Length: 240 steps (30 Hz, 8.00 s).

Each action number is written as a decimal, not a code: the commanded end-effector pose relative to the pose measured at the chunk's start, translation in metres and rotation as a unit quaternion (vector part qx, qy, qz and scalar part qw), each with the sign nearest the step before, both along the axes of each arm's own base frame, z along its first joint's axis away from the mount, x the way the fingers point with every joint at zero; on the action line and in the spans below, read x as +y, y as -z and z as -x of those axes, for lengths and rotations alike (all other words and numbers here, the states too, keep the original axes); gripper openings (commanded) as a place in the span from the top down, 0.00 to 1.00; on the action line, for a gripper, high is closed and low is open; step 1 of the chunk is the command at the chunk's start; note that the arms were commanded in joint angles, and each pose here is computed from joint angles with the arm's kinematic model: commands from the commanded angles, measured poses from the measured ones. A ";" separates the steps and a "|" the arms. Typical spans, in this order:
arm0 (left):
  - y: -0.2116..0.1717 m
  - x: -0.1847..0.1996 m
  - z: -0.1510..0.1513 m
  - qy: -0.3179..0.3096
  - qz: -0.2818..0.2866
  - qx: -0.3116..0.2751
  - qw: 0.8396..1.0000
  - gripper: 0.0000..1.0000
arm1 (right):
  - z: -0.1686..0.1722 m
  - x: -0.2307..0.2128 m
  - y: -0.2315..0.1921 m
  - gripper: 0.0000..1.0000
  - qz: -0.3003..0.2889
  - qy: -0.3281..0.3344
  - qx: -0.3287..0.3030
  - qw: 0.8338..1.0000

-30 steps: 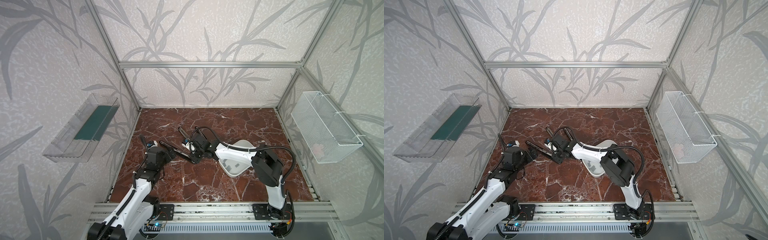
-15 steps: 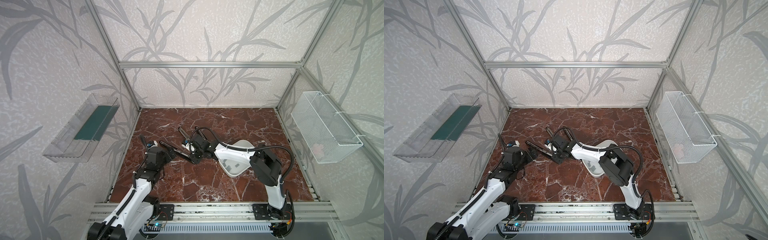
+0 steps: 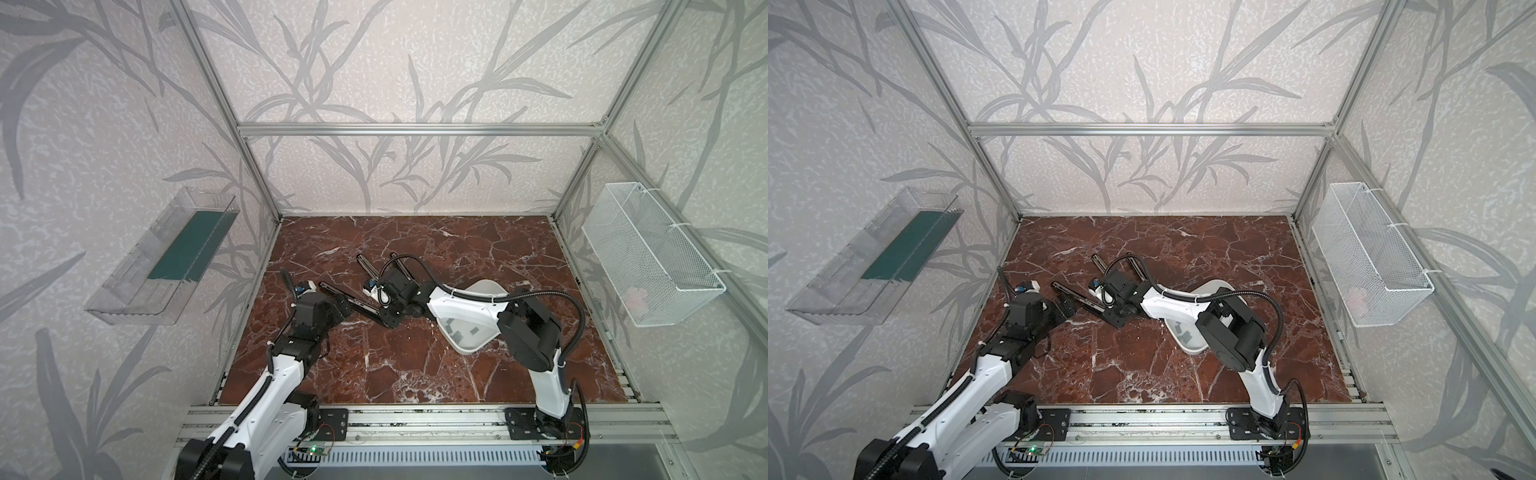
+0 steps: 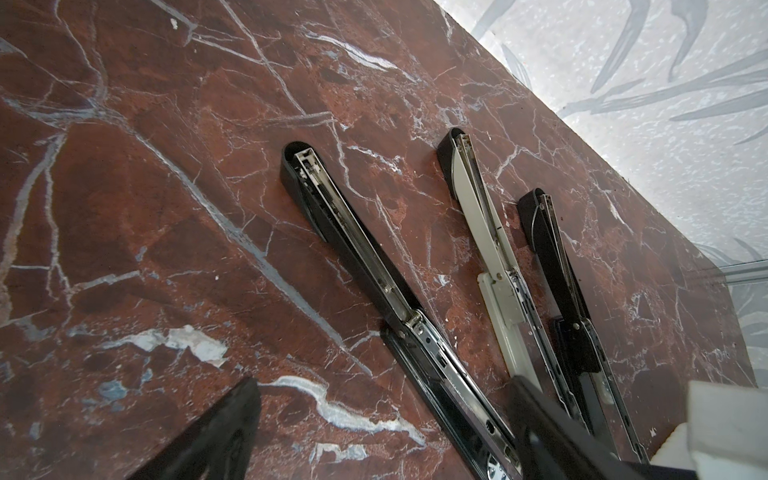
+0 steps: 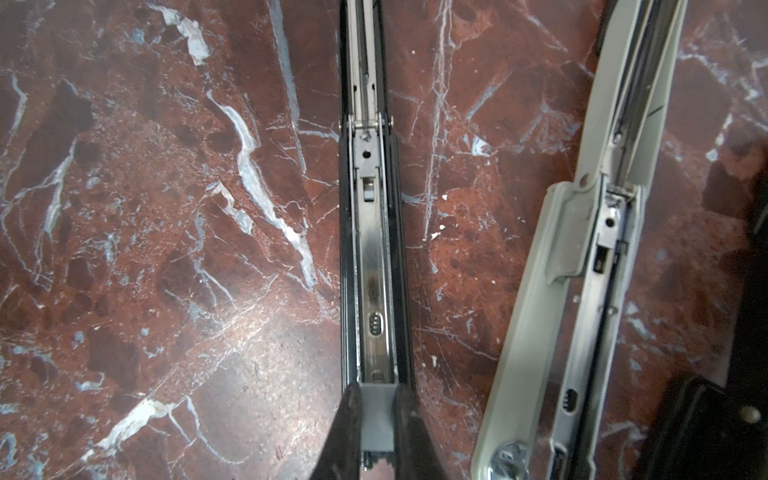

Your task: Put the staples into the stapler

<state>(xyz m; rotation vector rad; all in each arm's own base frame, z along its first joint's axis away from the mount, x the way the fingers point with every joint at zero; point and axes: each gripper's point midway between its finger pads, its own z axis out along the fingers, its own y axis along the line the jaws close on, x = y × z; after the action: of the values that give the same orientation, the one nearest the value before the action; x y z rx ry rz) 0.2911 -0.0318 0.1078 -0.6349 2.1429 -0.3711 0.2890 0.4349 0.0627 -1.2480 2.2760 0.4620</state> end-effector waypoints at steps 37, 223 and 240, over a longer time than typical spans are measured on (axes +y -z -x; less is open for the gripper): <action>-0.004 0.005 0.005 -0.009 -0.001 -0.009 1.000 0.07 | 0.013 -0.015 0.028 0.99 0.056 -0.025 0.033 0.998; -0.002 0.005 0.003 -0.012 -0.001 -0.014 1.000 0.07 | 0.011 0.005 -0.023 1.00 -0.007 -0.046 -0.024 0.999; -0.002 0.004 0.002 -0.010 0.000 -0.013 1.000 0.07 | 0.015 0.006 -0.019 1.00 -0.007 -0.047 -0.021 0.999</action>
<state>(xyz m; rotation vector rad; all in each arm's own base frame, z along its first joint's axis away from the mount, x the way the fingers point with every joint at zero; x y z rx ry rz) 0.2916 -0.0310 0.1131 -0.6270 2.1087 -0.3789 0.2730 0.4355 0.0652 -1.3676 2.2165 0.4663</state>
